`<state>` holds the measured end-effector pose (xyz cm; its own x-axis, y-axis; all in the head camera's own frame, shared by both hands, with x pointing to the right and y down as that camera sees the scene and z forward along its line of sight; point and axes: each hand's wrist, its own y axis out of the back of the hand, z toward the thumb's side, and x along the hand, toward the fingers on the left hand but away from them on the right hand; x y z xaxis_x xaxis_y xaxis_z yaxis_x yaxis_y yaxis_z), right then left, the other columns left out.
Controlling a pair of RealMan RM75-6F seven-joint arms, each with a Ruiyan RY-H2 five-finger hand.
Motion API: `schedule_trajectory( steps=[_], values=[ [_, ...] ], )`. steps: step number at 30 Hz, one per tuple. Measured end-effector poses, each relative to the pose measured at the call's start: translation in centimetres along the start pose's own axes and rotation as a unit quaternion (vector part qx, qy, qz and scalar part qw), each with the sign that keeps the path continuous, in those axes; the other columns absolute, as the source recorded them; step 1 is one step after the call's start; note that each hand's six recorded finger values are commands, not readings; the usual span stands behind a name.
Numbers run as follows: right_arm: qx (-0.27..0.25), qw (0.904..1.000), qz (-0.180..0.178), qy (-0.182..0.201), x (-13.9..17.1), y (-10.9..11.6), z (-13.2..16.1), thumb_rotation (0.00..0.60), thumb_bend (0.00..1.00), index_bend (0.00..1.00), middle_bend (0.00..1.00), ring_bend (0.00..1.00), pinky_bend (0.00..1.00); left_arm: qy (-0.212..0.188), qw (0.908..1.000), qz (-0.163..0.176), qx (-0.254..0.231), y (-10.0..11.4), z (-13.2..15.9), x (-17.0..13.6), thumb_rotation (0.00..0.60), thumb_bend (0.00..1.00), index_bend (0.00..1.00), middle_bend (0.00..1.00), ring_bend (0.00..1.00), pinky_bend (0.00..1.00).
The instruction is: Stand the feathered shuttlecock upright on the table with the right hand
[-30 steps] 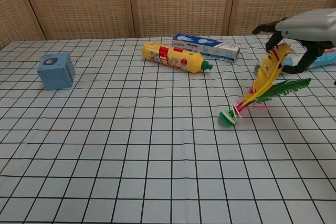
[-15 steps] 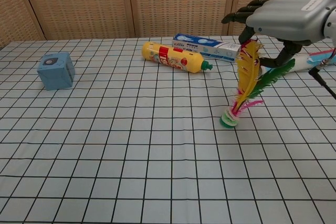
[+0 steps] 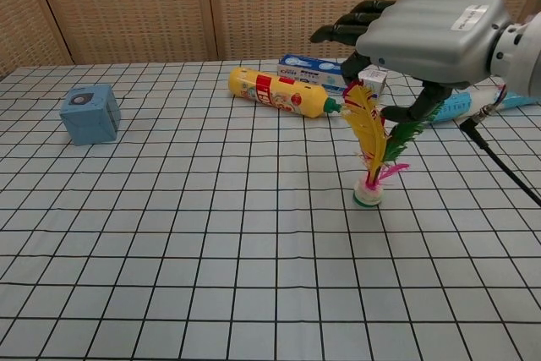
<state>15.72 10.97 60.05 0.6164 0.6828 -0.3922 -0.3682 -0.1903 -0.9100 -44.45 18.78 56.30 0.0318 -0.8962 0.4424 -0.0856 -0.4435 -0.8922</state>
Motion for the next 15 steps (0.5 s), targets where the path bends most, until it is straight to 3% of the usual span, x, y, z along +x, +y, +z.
schedule_trajectory(
  steps=[8,15],
  values=[
    [0.0,0.9994,-0.032,-0.015,0.9,1.9,-1.9,0.6,0.0,0.0,0.0,0.0,0.0,-0.001,1.0,-0.002,0.002,-0.1,0.0,0.0,0.6,0.0,0.0,0.0,0.0,0.0],
    [0.016,0.9967,-0.056,-0.055,3.4,3.6,-6.2,0.6,0.0,0.0,0.0,0.0,0.0,0.0,1.0,-0.002,-0.001,0.0,-0.1,0.0,0.6,0.0,0.0,0.0,0.0,0.0]
  ],
)
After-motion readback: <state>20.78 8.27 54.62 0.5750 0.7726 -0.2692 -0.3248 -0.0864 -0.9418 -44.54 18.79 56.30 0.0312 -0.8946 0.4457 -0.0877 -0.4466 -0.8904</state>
